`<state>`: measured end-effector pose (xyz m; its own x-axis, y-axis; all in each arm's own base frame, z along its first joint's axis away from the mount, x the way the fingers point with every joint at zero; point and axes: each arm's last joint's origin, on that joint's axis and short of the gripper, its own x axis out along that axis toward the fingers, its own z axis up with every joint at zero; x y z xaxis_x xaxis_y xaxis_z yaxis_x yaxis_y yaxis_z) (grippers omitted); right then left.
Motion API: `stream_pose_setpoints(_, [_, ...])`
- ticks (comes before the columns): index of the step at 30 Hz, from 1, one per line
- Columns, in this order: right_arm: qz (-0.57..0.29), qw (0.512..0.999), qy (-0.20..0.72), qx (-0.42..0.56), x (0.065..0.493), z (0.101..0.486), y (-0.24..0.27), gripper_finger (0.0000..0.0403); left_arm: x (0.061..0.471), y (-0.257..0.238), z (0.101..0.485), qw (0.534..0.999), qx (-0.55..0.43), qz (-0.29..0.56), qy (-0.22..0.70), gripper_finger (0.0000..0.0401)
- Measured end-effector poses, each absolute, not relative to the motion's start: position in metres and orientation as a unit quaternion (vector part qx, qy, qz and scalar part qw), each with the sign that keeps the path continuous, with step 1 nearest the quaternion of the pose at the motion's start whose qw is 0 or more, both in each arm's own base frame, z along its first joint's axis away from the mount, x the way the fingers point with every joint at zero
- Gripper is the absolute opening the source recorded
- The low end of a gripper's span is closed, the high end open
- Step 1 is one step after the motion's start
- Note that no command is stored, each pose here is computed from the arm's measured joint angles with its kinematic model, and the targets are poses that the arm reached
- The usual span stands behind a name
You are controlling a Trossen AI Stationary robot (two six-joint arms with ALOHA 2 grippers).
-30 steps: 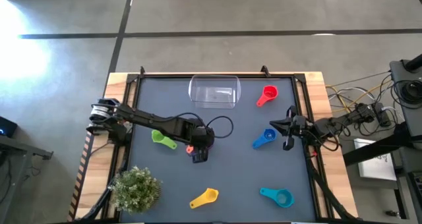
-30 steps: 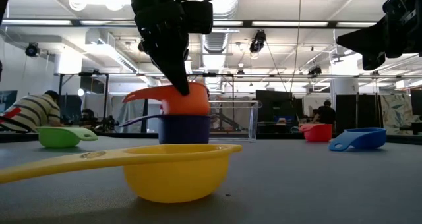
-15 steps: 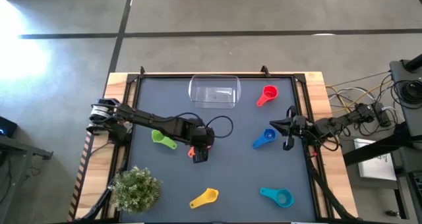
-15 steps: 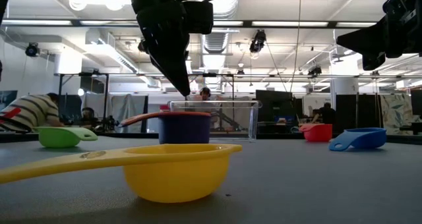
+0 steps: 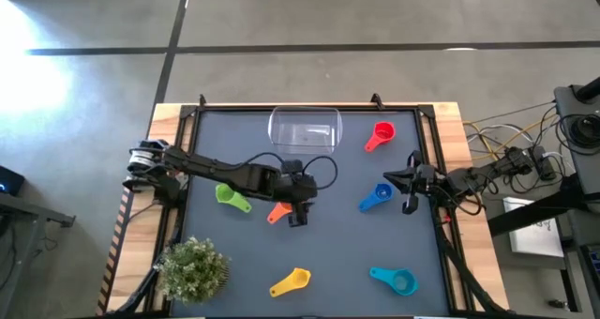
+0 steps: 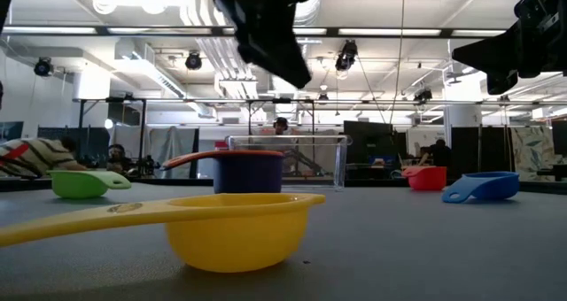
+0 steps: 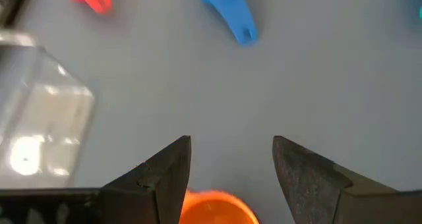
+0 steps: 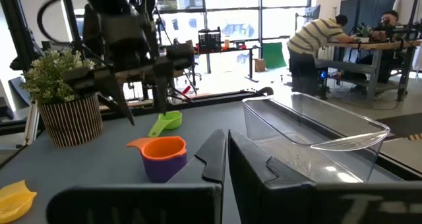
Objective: Nest measuring cups in basket
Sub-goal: Stack the red measuring cup on top of the orange measuring cup
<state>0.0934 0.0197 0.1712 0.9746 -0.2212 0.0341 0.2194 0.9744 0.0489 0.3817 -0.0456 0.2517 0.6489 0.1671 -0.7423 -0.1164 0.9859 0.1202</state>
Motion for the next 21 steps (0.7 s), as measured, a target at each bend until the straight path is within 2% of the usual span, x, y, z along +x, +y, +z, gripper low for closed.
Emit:
stream_pose_setpoints(9, [-0.111, 0.993, -0.02, 0.022, 0.093, 0.171, 0.02, 0.0009, 0.379, -0.033, 0.274, 0.917, 0.046, 0.084, 0.388, 0.0196])
stream_pose_setpoints(16, [-0.111, 0.993, -0.02, 0.022, 0.093, 0.171, 0.02, 0.0009, 0.343, -0.032, 0.291, 0.928, 0.037, 0.104, 0.356, 0.0191])
stream_pose_setpoints(21, [-0.111, 0.993, -0.02, 0.023, 0.093, 0.171, 0.02, 0.0009, 0.309, -0.036, 0.288, 0.955, 0.008, 0.1, 0.28, 0.0182])
